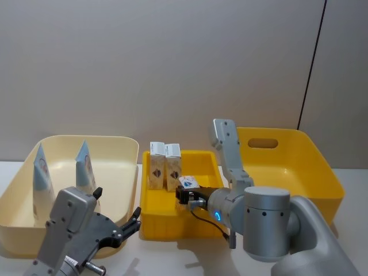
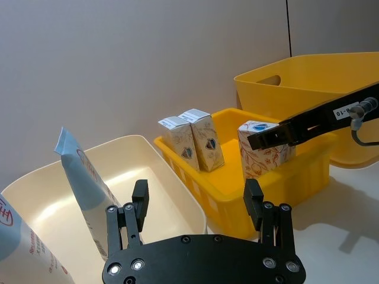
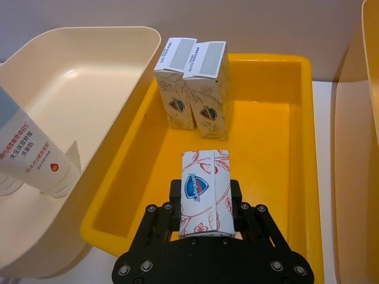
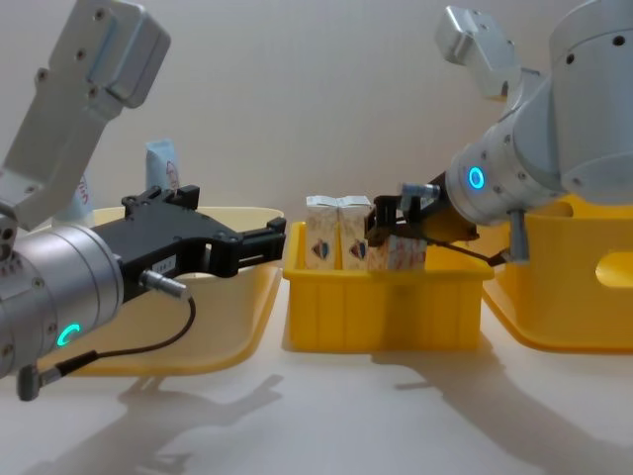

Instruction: Bimanual collaborative sorting of washing and personal care products

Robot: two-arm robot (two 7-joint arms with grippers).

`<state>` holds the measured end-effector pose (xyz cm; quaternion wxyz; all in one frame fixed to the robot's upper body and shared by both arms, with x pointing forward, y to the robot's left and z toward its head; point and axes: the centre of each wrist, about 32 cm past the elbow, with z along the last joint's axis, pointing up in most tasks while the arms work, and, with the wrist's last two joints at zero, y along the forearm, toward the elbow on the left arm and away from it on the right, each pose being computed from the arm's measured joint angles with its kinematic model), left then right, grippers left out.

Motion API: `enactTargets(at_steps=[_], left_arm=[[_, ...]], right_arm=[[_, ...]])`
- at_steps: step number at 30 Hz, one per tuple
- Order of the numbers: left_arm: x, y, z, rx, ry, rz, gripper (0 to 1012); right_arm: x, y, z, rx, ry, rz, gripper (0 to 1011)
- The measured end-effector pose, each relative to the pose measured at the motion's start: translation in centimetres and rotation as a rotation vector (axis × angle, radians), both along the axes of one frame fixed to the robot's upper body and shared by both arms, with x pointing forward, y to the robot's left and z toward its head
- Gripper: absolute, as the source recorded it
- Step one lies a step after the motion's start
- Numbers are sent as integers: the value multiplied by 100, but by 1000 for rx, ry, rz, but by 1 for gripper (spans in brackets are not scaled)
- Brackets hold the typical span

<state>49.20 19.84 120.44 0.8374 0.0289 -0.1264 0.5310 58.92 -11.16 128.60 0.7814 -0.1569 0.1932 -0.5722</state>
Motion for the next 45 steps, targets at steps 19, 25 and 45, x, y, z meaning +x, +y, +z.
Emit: enactTargets(at_steps=[19, 25, 45], left_arm=[[0, 0, 0, 0, 0, 0, 1000], [0, 0, 0, 0, 0, 0, 1000], [0, 0, 0, 0, 0, 0, 1000]], right_arm=[[-55, -64, 97, 72, -156, 10, 431], [-75, -124, 171, 100, -241, 1, 431], [-111, -545, 381, 104, -525, -160, 431]])
